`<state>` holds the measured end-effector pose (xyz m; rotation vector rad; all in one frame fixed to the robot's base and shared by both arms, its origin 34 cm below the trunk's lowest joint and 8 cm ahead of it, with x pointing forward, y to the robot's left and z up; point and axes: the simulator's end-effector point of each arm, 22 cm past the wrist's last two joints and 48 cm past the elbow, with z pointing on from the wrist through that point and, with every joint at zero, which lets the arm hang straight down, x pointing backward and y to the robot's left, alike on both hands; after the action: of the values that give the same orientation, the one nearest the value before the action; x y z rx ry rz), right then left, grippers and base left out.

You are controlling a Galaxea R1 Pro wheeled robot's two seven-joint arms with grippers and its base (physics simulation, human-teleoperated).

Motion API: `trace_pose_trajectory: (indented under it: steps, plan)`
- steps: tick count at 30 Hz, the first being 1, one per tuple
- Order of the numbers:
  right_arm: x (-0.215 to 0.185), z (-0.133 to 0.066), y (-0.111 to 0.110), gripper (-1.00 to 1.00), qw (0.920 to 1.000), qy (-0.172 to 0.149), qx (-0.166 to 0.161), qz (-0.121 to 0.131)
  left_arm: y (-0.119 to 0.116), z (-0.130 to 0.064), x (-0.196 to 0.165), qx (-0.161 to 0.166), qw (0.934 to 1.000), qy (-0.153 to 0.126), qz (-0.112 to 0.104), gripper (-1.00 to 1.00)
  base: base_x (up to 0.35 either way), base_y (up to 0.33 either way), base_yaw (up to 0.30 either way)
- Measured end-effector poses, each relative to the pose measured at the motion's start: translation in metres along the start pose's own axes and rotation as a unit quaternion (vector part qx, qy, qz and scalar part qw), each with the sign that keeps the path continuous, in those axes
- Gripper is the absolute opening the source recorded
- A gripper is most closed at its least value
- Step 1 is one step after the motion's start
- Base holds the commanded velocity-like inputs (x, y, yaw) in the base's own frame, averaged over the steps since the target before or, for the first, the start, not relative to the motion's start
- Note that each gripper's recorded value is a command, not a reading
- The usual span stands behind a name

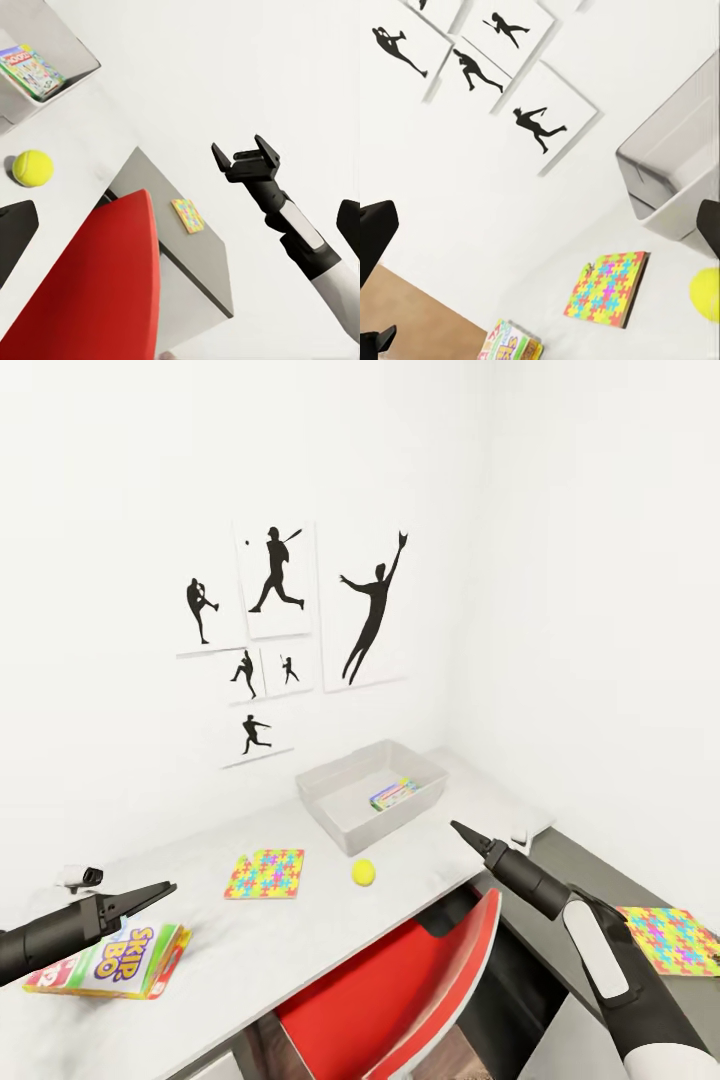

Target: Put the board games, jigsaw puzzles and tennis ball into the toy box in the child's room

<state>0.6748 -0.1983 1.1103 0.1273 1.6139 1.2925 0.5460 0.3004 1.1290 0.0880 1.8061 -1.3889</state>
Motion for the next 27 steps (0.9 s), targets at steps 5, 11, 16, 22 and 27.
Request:
trace_pose_trajectory:
  steps: [5, 11, 16, 22, 27]
  plan:
    - [-0.0002, -0.0002, -0.0002, 1.0, 1.0, 0.0, 0.0, 0.0, -0.0001, -0.0001, -0.0002, 0.0, 1.0, 0.0, 0.0, 1.0, -0.01, 0.0, -0.264]
    - [-0.0006, -0.0005, -0.0008, 1.0, 1.0, 0.0, 0.001, 0.0, 0.0002, -0.0002, -0.0003, 0.0, 1.0, -0.001, 0.0, 1.0, -0.086, 0.0, -0.267]
    - [-0.0014, -0.0012, -0.0012, 1.0, 1.0, -0.001, 0.001, -0.001, 0.0, -0.0004, -0.0002, 0.0, 1.0, -0.001, 0.0, 1.0, -0.033, 0.0, -0.088]
    - [-0.0017, -0.0015, -0.0014, 1.0, 1.0, -0.001, 0.002, -0.001, -0.0001, -0.0002, -0.0001, 0.0, 1.0, 0.0, 0.0, 1.0, -0.007, 0.0, -0.018]
    - [-0.0016, -0.0014, -0.0013, 1.0, 1.0, -0.001, 0.002, -0.001, 0.0, -0.0009, -0.0008, 0.0, 1.0, -0.001, 0.0, 1.0, -0.001, 0.0, -0.003]
